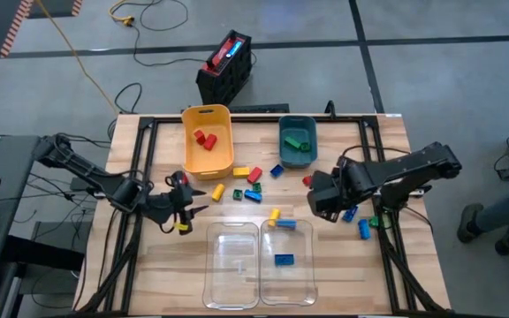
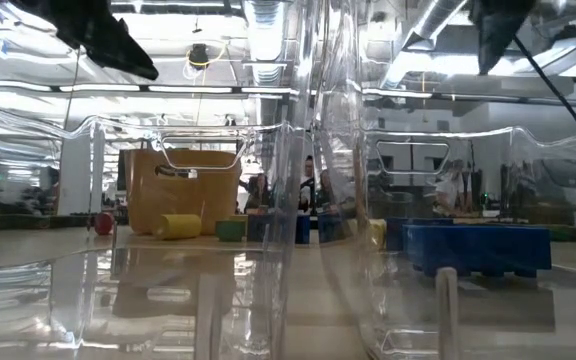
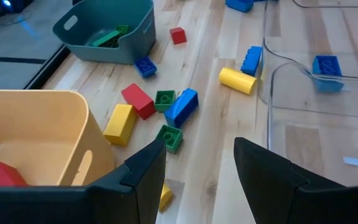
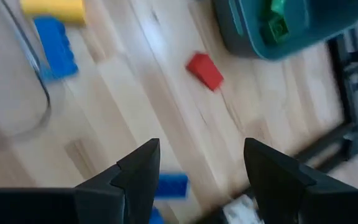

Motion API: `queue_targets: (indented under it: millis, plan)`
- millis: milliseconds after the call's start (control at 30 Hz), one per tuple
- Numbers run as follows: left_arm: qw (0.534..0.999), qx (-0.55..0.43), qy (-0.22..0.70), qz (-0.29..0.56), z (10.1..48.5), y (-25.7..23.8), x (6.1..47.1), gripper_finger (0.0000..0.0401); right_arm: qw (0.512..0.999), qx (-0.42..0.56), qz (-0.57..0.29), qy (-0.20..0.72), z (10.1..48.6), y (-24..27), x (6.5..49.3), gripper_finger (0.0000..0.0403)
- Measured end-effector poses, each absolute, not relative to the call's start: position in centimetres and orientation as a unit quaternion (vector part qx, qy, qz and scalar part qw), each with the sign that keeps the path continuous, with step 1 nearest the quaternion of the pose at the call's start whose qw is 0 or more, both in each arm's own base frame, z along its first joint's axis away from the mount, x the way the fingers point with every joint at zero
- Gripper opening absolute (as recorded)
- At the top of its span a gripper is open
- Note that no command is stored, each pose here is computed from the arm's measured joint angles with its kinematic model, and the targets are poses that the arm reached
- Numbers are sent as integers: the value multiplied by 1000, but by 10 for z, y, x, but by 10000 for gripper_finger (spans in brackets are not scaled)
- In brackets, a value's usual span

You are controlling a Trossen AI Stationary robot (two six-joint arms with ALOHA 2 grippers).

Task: Sort blocks
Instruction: Put the yellow block into the left transparent bin

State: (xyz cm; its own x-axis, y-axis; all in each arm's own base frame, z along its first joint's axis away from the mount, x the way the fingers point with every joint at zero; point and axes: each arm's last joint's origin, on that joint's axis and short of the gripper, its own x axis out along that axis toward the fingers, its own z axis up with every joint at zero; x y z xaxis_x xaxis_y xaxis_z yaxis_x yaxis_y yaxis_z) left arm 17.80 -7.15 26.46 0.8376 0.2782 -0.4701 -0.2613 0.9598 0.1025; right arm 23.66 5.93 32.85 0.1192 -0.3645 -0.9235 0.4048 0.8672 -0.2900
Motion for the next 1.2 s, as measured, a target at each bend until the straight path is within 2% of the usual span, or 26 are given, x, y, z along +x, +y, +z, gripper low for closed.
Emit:
queue_targets:
  millis: [200, 400, 667, 833, 967, 1200]
  plan:
    - [952, 77, 251, 159, 265, -65, 180, 183, 790, 23, -267, 552, 311, 61, 247, 243]
    - [932, 29, 343, 112, 252, -55, 175, 167, 829, 3, -273, 489, 306, 65, 233, 243]
    - [886, 6, 438, 149, 237, -47, 161, 162, 860, -39, -332, 386, 311, 29, 215, 243]
    - [850, -13, 501, 163, 228, -41, 156, 162, 887, -49, -340, 309, 319, 5, 221, 243]
    - [825, -49, 540, 157, 224, -49, 147, 162, 895, -67, -321, 302, 314, -2, 226, 243]
    - [730, -110, 647, 190, 232, -45, 135, 162, 903, -67, -296, 303, 298, -5, 242, 243]
